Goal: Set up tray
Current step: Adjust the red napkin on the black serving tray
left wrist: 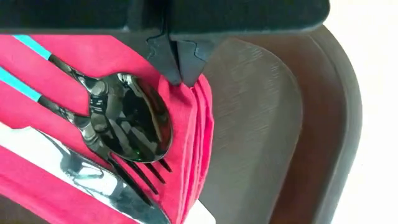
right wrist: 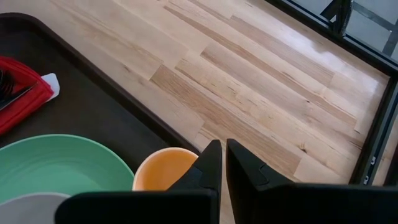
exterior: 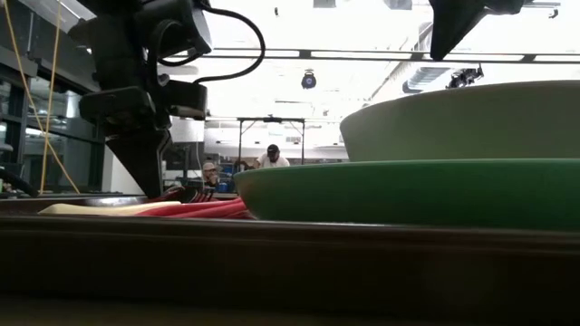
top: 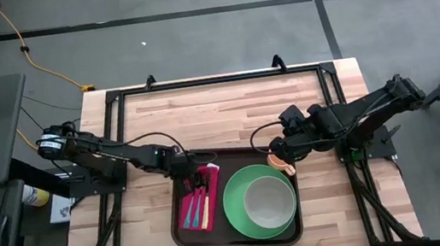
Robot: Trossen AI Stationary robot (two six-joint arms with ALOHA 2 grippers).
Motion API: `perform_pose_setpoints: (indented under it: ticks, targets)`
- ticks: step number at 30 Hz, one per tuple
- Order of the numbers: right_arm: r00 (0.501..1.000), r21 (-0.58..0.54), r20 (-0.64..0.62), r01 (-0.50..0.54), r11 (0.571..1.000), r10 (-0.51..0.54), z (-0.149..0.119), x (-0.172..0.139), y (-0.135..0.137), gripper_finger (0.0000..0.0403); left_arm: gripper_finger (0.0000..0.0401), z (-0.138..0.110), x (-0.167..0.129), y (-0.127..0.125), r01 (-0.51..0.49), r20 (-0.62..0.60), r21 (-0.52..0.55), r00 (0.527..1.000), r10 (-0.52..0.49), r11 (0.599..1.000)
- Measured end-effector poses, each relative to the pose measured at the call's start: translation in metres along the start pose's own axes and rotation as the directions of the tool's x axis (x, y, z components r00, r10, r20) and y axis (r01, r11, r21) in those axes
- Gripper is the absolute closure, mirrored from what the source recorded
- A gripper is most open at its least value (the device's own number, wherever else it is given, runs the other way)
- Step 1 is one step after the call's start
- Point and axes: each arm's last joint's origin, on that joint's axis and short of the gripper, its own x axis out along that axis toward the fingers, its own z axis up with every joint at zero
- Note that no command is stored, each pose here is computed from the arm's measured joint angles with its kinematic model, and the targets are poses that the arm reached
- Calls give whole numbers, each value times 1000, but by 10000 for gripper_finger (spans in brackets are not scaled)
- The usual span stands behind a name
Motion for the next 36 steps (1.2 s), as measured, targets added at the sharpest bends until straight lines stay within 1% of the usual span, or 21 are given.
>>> perform_pose_setpoints:
  ticks: [17,22,31,36]
  targets:
    - [1000,0,6,2,1000,-2,0,0,0,403,393,-1,-1,-8,7,29,-63,1000,-5,998]
    - [1000,2,9,3,1000,-3,0,0,0,403,393,-4,-2,-17,14,40,-75,999,-11,997]
    - [1000,1,23,8,1000,-8,0,0,0,403,393,-10,-2,-12,-94,10,-62,995,95,994]
    - [1000,4,17,1,1000,-1,0,0,0,403,393,-11,-2,-12,-107,0,-58,994,108,993]
